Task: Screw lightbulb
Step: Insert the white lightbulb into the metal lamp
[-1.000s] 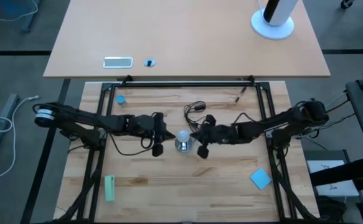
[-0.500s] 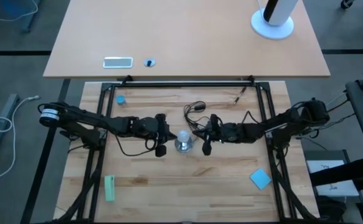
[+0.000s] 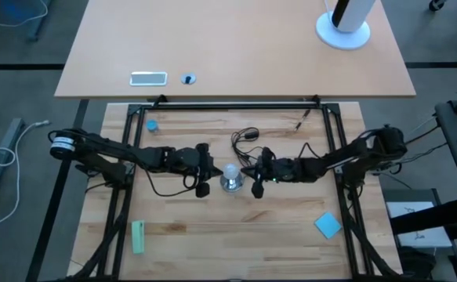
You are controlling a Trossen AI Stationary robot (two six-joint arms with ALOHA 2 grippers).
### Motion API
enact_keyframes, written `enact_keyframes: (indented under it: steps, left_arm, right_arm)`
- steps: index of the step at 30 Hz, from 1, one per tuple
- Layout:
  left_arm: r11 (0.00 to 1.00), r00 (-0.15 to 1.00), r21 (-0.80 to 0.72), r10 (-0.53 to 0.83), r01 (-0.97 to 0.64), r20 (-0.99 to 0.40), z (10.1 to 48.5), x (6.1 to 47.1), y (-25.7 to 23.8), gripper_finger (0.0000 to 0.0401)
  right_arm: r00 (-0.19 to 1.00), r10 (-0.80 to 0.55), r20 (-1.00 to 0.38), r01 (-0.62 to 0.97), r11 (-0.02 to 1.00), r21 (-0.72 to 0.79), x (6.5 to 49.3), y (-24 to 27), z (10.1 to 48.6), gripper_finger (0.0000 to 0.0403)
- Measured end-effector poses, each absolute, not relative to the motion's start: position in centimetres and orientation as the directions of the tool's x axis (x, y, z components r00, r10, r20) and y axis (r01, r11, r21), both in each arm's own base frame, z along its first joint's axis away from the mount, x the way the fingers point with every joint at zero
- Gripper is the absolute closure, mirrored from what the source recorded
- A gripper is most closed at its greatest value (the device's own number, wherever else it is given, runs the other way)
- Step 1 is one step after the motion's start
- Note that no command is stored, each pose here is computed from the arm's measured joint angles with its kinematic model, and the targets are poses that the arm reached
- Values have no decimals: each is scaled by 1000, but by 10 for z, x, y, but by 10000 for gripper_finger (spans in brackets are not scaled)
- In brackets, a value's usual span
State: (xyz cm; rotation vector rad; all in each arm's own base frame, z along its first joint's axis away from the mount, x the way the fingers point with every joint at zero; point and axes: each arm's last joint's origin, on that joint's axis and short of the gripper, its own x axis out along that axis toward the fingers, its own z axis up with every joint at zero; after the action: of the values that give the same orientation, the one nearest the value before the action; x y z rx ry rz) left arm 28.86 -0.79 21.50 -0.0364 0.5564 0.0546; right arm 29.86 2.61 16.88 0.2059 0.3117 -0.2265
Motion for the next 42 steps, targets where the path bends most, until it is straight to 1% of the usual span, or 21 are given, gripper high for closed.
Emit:
enact_keyframes:
  steps: [6,15,17,20,22,28,32,35,38,39,42]
  left_arm:
    - [998,840,-20,43,-64,-541,209,291,-6,401]
    - [996,848,-3,70,-84,-526,210,292,-5,401]
    - [996,848,2,80,-93,-525,210,292,-5,401]
    - [988,843,35,147,-150,-517,210,293,-2,401]
    - [986,844,38,161,-165,-511,210,294,-1,401]
    - [986,842,31,158,-166,-516,210,293,0,401]
    - [986,828,17,148,-165,-541,208,291,-1,401]
    - [991,801,-35,84,-130,-593,202,289,-3,401]
    - [993,781,-55,47,-104,-623,184,285,-4,401]
    - [994,792,-55,42,-95,-610,177,284,-5,401]
    - [994,857,-66,38,-83,-513,158,280,-6,401]
  right_arm:
    - [928,-181,-325,245,955,168,306,27,167,403]
    - [928,-151,-340,221,959,177,305,31,168,403]
    - [927,-128,-352,203,962,184,304,33,167,403]
    - [934,-64,-353,143,969,203,304,38,168,403]
    - [936,-40,-349,119,971,209,305,42,169,403]
    - [932,-64,-357,143,970,198,305,42,168,403]
    - [902,-84,-422,180,965,192,300,41,165,403]
    - [879,-111,-464,211,962,171,297,39,164,403]
    - [871,-149,-467,228,967,116,295,38,162,403]
    - [871,-154,-467,225,969,100,294,38,161,403]
    - [889,-155,-431,203,977,67,294,37,158,403]
